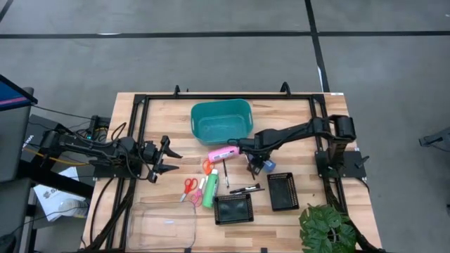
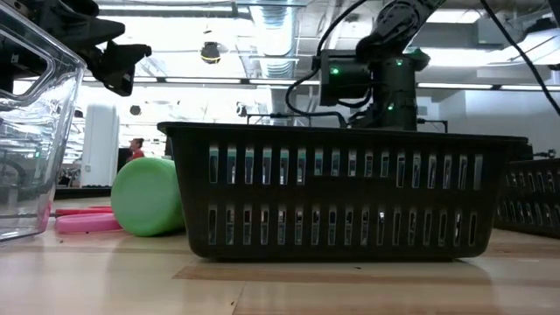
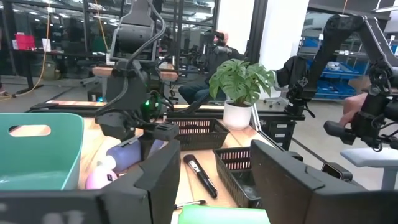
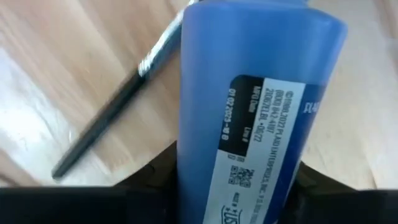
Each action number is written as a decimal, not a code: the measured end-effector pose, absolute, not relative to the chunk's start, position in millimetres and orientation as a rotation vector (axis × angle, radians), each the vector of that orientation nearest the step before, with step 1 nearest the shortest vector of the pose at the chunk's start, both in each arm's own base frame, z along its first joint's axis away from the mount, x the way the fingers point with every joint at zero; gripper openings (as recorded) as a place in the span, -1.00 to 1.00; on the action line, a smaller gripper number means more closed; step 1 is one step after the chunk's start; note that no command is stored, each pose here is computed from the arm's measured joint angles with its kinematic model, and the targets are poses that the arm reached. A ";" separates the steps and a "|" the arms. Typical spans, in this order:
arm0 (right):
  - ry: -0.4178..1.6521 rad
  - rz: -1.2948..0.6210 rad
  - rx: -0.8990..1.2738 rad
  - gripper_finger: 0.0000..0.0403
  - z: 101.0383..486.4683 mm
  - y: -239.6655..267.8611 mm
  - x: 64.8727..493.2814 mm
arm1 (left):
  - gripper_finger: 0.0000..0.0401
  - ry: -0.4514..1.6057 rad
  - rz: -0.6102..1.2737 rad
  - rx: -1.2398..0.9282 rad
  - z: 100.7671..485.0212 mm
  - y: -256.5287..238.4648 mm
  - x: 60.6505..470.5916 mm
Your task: Pick & Place Paint Supplies
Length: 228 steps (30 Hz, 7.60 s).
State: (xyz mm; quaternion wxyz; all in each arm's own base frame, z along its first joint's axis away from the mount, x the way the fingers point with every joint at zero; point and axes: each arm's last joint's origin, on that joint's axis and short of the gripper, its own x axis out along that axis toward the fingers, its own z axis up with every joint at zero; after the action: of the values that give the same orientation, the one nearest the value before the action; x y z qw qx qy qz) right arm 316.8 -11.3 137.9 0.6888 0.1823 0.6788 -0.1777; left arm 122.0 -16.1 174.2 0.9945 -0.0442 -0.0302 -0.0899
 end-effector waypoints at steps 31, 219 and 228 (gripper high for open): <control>0.673 -0.149 0.032 -0.30 254.4 -3.7 338.8 | -0.16 -0.254 -0.058 -0.049 190.8 -12.0 126.9; -0.004 -0.087 -0.115 0.31 253.8 -71.2 219.0 | 0.15 -0.026 0.323 -0.067 145.1 125.6 259.5; -0.003 -0.087 -0.115 0.31 253.7 -71.2 219.0 | 0.15 -0.114 0.306 -0.013 154.4 127.3 257.9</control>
State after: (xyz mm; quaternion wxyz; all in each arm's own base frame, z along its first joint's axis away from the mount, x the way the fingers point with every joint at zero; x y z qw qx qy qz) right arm 219.0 -71.2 253.7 0.9974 -0.0573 -0.0017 -0.0433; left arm 257.9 127.3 154.4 0.9867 -0.0065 -0.0570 0.1522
